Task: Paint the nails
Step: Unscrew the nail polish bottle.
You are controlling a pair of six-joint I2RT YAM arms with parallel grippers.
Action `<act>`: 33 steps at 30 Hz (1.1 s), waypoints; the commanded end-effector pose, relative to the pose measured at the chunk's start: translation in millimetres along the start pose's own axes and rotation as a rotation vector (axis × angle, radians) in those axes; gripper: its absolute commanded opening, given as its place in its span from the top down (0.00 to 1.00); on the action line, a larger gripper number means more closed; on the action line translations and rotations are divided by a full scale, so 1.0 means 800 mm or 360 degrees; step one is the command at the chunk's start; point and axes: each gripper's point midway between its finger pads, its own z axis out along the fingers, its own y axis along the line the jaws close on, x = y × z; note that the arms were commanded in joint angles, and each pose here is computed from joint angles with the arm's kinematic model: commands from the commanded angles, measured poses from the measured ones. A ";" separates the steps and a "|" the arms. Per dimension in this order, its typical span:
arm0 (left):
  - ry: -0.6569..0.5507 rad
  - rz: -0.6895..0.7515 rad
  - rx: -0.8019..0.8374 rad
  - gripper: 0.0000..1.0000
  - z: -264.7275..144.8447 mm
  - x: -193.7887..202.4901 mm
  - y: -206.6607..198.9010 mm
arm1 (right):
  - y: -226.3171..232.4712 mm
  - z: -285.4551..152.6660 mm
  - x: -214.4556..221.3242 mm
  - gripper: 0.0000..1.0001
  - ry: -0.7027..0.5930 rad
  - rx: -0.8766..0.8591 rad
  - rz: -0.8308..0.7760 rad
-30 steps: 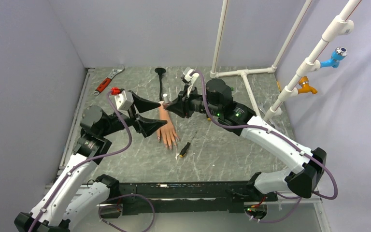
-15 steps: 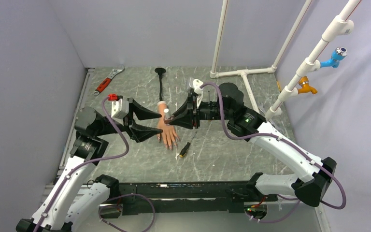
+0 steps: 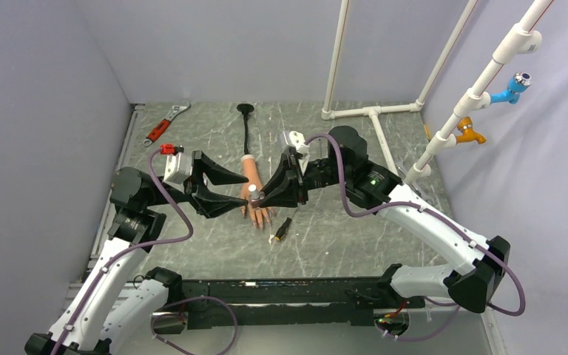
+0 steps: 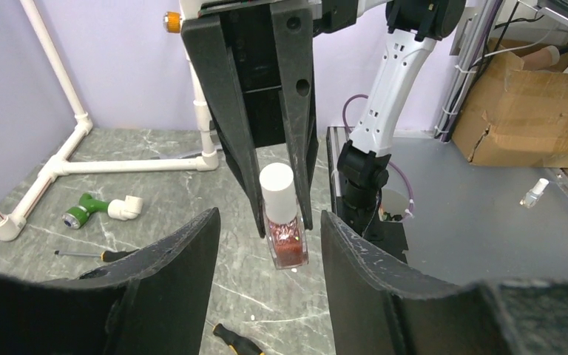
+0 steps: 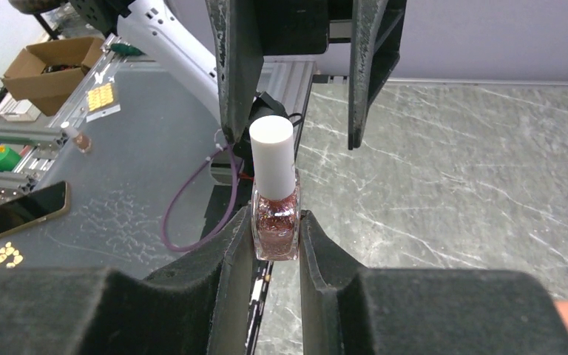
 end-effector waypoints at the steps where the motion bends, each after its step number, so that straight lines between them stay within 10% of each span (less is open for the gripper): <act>1: -0.0039 0.0029 0.0050 0.45 0.002 -0.012 -0.003 | 0.007 0.002 -0.015 1.00 -0.0037 -0.0087 -0.0110; 27: 0.0017 -0.0048 0.0307 0.58 0.014 0.000 -0.027 | 0.001 0.011 -0.019 1.00 -0.0075 -0.0135 -0.0118; 33: 0.0003 -0.0048 0.0268 0.75 0.016 -0.001 -0.023 | 0.001 0.012 -0.018 1.00 -0.0070 -0.0136 -0.0110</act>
